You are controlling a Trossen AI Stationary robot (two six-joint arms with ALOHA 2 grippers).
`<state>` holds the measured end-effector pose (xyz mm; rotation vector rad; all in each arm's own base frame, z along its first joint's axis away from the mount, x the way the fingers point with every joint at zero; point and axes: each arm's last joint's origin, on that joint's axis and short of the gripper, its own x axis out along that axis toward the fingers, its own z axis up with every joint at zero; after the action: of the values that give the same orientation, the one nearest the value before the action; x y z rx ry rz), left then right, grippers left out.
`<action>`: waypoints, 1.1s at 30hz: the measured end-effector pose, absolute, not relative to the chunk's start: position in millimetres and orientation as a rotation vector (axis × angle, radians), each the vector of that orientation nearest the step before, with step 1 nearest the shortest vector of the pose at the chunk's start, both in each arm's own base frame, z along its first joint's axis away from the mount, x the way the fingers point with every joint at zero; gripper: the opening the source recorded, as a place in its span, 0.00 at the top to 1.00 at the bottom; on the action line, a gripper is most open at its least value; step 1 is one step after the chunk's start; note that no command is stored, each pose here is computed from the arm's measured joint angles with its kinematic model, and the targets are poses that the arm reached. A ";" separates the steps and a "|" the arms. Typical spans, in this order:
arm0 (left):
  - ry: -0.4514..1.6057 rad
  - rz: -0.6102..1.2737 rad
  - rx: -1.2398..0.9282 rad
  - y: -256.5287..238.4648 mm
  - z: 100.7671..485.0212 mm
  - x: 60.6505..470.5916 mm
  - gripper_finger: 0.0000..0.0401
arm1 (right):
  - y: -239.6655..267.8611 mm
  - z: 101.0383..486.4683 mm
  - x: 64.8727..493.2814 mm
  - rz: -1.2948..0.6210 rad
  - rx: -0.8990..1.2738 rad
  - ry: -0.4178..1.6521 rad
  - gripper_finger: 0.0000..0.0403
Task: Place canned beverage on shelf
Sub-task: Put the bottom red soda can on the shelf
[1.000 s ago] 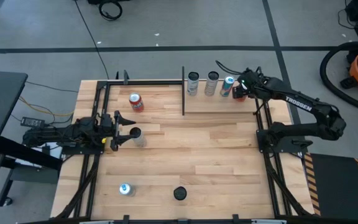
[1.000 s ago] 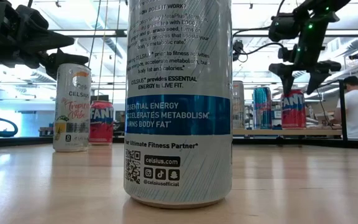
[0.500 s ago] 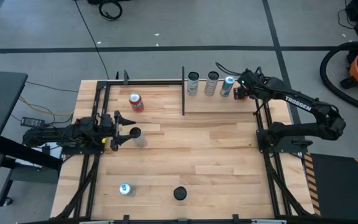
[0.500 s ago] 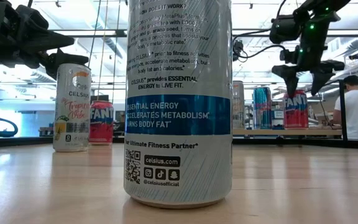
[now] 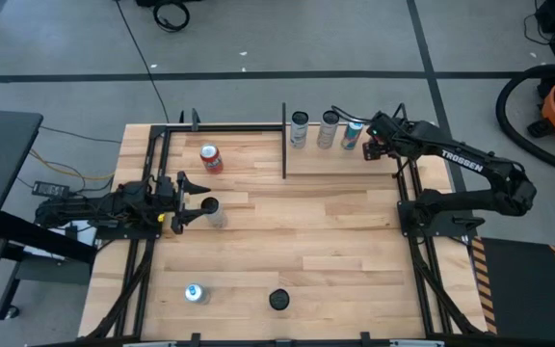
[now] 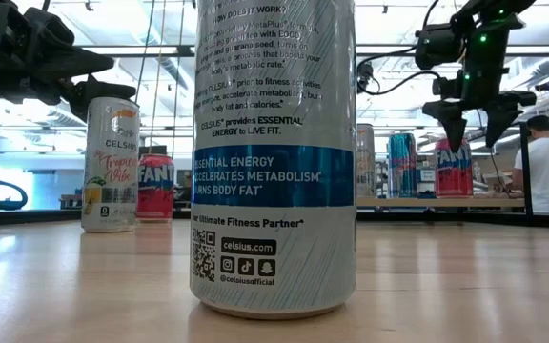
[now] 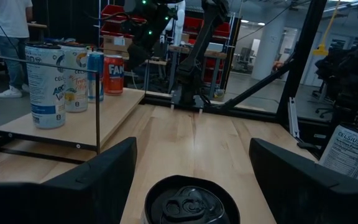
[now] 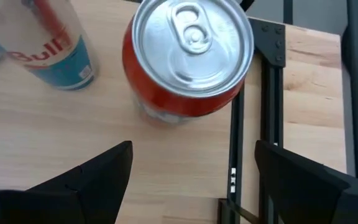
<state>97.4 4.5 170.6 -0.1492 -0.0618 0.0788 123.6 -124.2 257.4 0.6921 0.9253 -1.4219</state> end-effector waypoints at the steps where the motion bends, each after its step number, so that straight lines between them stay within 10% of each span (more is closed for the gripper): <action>1: -0.062 0.079 -0.149 4.5 170.6 97.4 0.22 | -124.7 257.7 124.0 -1.424 0.686 0.919 0.14; 16: -0.062 0.079 -0.147 4.5 170.6 97.4 0.22 | -127.6 258.7 129.7 -1.323 0.665 0.911 0.15; 33: -0.062 0.079 -0.148 4.5 170.6 97.4 0.22 | -129.1 258.9 127.8 -1.392 0.695 0.869 0.55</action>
<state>97.4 4.5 170.6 -0.1477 -0.0616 0.0793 127.8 -129.1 258.9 0.6946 0.8694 -1.3921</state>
